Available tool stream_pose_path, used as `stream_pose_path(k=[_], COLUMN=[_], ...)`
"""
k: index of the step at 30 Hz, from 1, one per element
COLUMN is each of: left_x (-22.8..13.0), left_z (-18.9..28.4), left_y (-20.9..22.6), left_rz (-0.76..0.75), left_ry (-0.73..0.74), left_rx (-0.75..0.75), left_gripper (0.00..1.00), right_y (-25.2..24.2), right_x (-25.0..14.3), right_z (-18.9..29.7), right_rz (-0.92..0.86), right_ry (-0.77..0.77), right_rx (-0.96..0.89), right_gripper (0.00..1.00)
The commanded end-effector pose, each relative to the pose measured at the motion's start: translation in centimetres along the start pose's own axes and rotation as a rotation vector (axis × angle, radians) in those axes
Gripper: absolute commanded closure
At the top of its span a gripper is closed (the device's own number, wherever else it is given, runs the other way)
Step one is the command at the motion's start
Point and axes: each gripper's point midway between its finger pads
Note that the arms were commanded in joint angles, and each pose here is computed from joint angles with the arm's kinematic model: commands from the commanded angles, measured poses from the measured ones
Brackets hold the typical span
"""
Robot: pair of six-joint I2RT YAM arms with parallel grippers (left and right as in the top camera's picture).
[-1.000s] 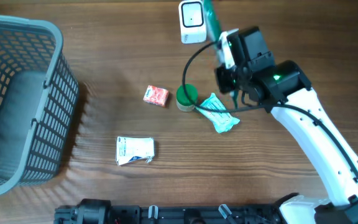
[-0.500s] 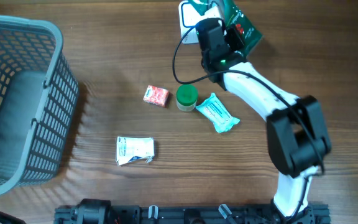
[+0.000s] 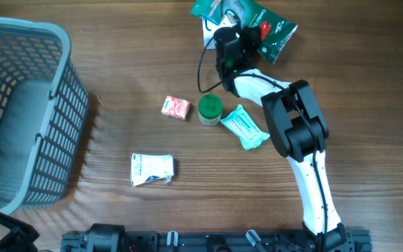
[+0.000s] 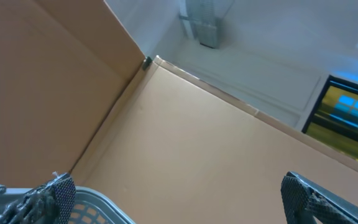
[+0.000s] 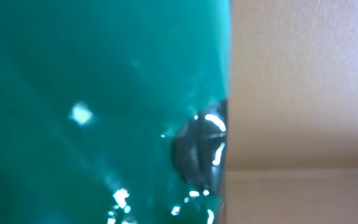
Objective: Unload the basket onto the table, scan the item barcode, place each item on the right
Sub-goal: 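Hold the glove pack over the white scanner, then carry the glove pack to the right table edge and release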
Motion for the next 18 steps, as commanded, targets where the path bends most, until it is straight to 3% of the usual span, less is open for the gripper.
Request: stream_pose_path(k=[1, 5, 9, 11, 14, 18], left_x=[0.2, 0.1, 1.2, 1.5, 1.5, 2.0], left_z=[0.1, 0.0, 0.3, 0.4, 0.4, 0.6], left_y=[0.8, 0.8, 3.5, 3.9, 3.9, 4.3], left_rz=[0.015, 0.026, 0.056, 0.065, 0.065, 0.082], left_ry=[-0.01, -0.003, -0.056, -0.067, -0.067, -0.086], left_rx=[0.039, 0.028, 0.189, 0.213, 0.213, 0.234], left_gripper=[0.0, 0.0, 0.0, 0.0, 0.0, 0.0], right_y=[-1.8, -1.2, 1.7, 0.8, -2.3, -10.7], right_x=[-1.5, -1.4, -0.6, -0.8, -1.2, -0.9], right_z=[-1.5, -1.2, 0.7, 0.7, 0.1, -0.4], right_rz=[-0.013, -0.005, 0.092, 0.083, 0.048, -0.032], right_ry=[0.069, 0.068, 0.038, 0.059, 0.099, 0.133], right_rx=[-0.068, -0.053, 0.037, 0.006, -0.05, -0.145], right_gripper=[0.96, 0.96, 0.96, 0.96, 0.96, 0.96])
Point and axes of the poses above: each gripper's point midway between its finger pads, its own z axis back along the fingers, its own y axis along the line the jaws close on, x = y × z, and after that the axes turned 10 degrees about -z, right-handed
